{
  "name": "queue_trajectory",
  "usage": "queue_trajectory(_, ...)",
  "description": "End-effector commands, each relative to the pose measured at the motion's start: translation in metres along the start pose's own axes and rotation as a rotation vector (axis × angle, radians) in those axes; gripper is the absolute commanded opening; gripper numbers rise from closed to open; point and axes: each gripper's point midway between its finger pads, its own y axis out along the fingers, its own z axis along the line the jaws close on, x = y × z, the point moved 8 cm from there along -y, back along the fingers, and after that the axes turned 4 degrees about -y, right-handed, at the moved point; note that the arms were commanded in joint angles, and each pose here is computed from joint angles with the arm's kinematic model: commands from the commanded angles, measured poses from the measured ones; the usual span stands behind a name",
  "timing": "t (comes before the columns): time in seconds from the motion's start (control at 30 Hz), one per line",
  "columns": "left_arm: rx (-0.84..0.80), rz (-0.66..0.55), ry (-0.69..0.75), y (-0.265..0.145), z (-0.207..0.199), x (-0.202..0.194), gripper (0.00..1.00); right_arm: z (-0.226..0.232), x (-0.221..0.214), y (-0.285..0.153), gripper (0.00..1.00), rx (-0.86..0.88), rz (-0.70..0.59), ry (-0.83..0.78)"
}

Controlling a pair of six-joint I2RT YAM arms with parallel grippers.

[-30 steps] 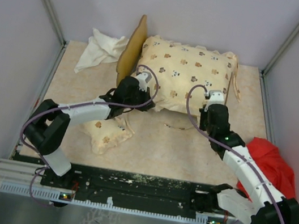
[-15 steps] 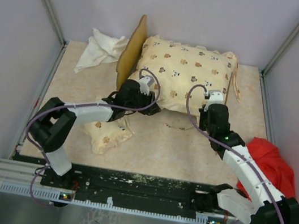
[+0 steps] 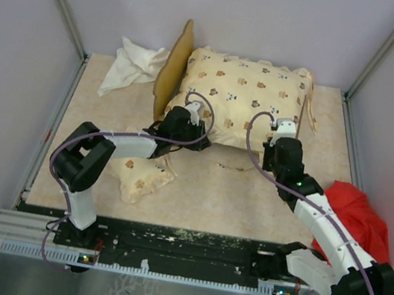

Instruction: Set up the pet bed

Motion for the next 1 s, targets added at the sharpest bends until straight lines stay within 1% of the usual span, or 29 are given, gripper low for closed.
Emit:
queue_trajectory(0.0, -0.008, -0.043, 0.014, -0.004, -0.007, 0.011, 0.4, -0.003, 0.008, -0.003, 0.0, -0.014, -0.066, 0.039)
queue_trajectory(0.1, -0.056, -0.06, -0.016, -0.005, -0.01, 0.008, 0.44, -0.004, 0.007, -0.005, 0.0, -0.017, -0.076, 0.041)
queue_trajectory(0.2, -0.067, -0.093, -0.021, 0.001, -0.008, 0.007, 0.47, -0.003, 0.009, -0.005, 0.0, -0.009, -0.079, 0.042)
queue_trajectory(0.33, -0.056, -0.135, -0.038, 0.01, -0.006, 0.011, 0.47, -0.001, 0.008, -0.004, 0.0, 0.005, -0.082, 0.045)
queue_trajectory(0.37, -0.061, -0.149, -0.04, 0.01, -0.007, 0.013, 0.46, -0.001, 0.008, -0.003, 0.0, 0.007, -0.084, 0.049)
queue_trajectory(0.4, -0.07, -0.161, -0.036, 0.008, -0.008, 0.014, 0.39, 0.0, 0.006, -0.003, 0.0, 0.007, -0.081, 0.053)
queue_trajectory(0.5, -0.031, -0.172, -0.035, -0.001, -0.006, 0.016, 0.07, 0.0, 0.003, -0.002, 0.0, -0.001, -0.09, 0.072)
queue_trajectory(0.53, -0.01, -0.162, -0.026, -0.004, -0.004, 0.016, 0.01, -0.001, 0.002, -0.002, 0.0, -0.007, -0.088, 0.08)
queue_trajectory(0.67, 0.051, -0.096, 0.028, -0.018, 0.002, 0.011, 0.0, -0.011, 0.002, -0.007, 0.0, -0.038, -0.067, 0.136)
queue_trajectory(0.8, 0.106, -0.04, 0.044, -0.026, 0.008, 0.01, 0.0, -0.026, 0.001, -0.01, 0.0, -0.105, -0.064, 0.131)
queue_trajectory(0.97, 0.171, 0.008, 0.07, -0.03, 0.014, 0.02, 0.0, -0.035, -0.001, -0.016, 0.0, -0.163, -0.113, 0.136)
